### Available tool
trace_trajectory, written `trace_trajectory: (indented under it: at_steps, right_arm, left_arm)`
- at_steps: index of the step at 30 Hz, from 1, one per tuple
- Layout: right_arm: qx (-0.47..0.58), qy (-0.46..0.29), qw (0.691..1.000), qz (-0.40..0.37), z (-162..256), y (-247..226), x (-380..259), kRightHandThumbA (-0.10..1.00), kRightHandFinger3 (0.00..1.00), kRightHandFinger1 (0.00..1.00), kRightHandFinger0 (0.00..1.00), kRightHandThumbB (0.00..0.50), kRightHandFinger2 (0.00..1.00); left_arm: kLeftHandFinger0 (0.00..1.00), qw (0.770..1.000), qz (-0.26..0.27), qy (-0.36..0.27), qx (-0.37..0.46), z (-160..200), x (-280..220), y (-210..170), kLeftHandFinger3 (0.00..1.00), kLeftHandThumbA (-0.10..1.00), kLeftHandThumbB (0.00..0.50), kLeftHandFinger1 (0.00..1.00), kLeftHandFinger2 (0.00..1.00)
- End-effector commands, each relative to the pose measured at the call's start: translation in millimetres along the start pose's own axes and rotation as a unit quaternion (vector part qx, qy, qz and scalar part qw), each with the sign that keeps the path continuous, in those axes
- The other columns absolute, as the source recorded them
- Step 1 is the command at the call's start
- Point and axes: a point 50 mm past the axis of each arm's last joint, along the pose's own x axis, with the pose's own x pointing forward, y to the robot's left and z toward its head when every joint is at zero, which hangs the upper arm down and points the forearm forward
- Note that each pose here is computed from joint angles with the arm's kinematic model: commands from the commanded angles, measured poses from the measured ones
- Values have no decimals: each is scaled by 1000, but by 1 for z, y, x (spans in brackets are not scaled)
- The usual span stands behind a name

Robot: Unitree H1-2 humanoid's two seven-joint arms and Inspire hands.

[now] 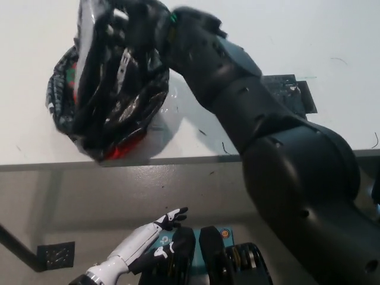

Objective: The robot uses its right hand to pick up a bag of coffee beans and puts it in the black plastic bag, then the robot grabs the top of the bag and lifts it.

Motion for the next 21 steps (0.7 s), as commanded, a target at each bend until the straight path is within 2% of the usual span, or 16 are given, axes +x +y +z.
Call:
trace_trajectory:
  at_steps: [1,2,4,7,9,14,18,19,21]
  right_arm:
    - [-142,-6,990,18,20,-32,-6,803,1000,1000,1000,359,1000]
    - [-177,6,984,11,14,-49,-7,834,1000,1000,1000,382,1000]
    - [-220,17,975,4,11,-63,-8,932,1000,1000,1000,361,1000]
    - [-215,16,977,-1,8,-74,-9,911,1000,1000,1000,376,1000]
    - [-216,14,976,-3,12,-77,-10,911,1000,1000,1000,395,1000]
    - [-230,9,973,3,20,-77,-12,916,1000,1000,1000,399,1000]
    - [-232,-9,973,5,32,-76,-15,852,1000,1000,1000,461,1000]
    - [-237,-13,971,0,38,-73,-16,849,1000,1000,1000,492,1000]
    - [-274,-26,961,2,60,-61,-22,880,1000,1000,1000,500,1000]
  left_arm:
    - [911,1000,-1,-21,11,12,7,9,1000,1000,319,871,913]
    - [912,1000,-3,-18,11,13,9,10,1000,1000,325,867,907]
    - [915,1000,-4,-19,16,14,12,12,1000,1000,319,861,897]
    - [913,1000,-8,-12,17,15,12,12,1000,1000,339,861,897]
    - [901,1000,-7,-14,14,16,14,13,1000,1000,325,854,893]
    - [889,1000,-6,-16,15,16,15,15,1000,1000,337,844,884]
    - [886,1000,-8,-16,17,15,15,15,1000,1000,341,850,887]
    - [889,1000,-8,-16,18,15,15,15,1000,1000,353,857,892]
    - [892,1000,-9,-14,20,14,15,15,1000,1000,360,863,902]
